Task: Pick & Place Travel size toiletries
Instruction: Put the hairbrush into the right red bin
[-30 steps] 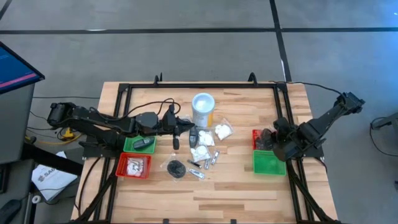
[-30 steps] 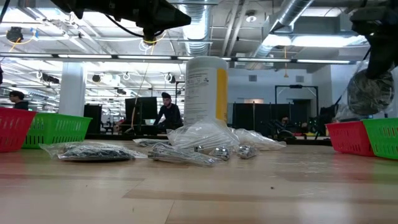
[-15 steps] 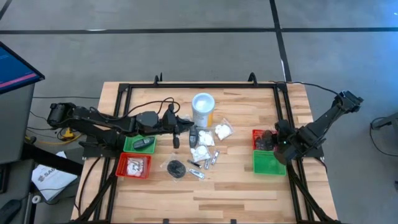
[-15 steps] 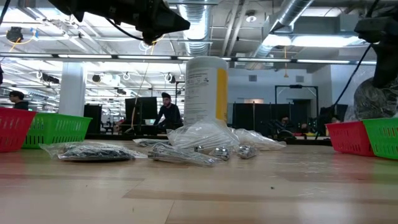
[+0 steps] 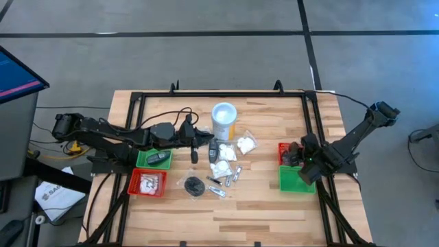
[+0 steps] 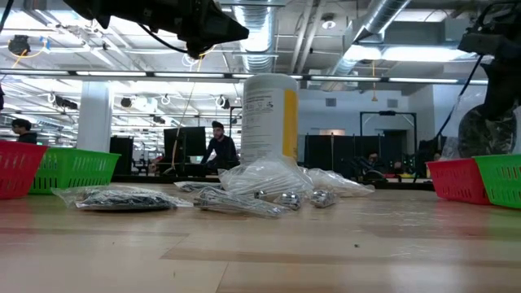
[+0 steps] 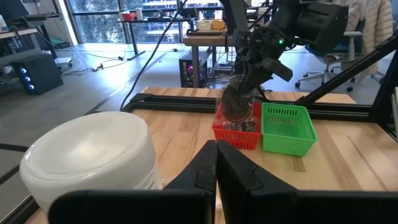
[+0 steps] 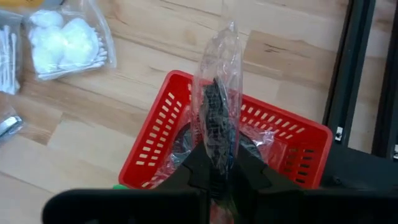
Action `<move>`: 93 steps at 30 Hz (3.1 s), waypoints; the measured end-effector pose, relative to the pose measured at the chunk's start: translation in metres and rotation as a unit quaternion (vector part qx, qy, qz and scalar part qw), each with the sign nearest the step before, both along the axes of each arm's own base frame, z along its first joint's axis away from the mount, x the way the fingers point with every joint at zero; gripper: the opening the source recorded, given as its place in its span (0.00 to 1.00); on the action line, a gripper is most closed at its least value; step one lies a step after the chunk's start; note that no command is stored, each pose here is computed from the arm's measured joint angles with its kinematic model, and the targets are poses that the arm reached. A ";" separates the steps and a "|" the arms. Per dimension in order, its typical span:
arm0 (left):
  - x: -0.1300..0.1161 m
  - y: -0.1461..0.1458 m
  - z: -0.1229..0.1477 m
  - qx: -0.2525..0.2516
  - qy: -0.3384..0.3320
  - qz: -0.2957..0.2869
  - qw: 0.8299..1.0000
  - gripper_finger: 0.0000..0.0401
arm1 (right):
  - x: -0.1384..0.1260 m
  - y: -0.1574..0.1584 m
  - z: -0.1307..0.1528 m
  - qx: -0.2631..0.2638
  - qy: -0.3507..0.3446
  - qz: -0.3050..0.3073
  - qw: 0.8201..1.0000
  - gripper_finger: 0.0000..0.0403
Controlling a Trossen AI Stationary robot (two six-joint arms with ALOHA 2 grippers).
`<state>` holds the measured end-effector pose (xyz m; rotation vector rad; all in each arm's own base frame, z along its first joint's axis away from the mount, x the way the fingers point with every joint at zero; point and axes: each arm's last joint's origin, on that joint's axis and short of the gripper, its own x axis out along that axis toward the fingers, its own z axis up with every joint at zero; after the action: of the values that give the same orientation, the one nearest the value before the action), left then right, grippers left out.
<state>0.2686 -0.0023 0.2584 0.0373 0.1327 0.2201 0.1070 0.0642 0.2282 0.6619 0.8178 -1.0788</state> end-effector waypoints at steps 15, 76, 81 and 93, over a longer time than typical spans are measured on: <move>0.000 -0.001 0.000 -0.016 -0.004 0.001 1.000 0.00 | 0.001 0.001 0.000 -0.003 -0.005 -0.005 1.000 0.05; 0.000 -0.001 0.000 -0.017 -0.004 0.001 1.000 0.00 | 0.014 0.007 -0.018 0.001 0.027 0.024 0.999 0.45; 0.000 -0.001 0.000 -0.017 -0.004 0.001 1.000 0.00 | 0.014 0.004 -0.016 0.009 0.029 0.019 0.999 0.37; 0.000 -0.001 0.000 -0.017 -0.004 0.001 1.000 0.00 | 0.010 -0.007 -0.007 0.049 0.028 0.036 0.998 0.13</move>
<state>0.2687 -0.0028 0.2587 0.0031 0.1277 0.2201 0.1170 0.0567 0.2215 0.6832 0.9406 -1.0006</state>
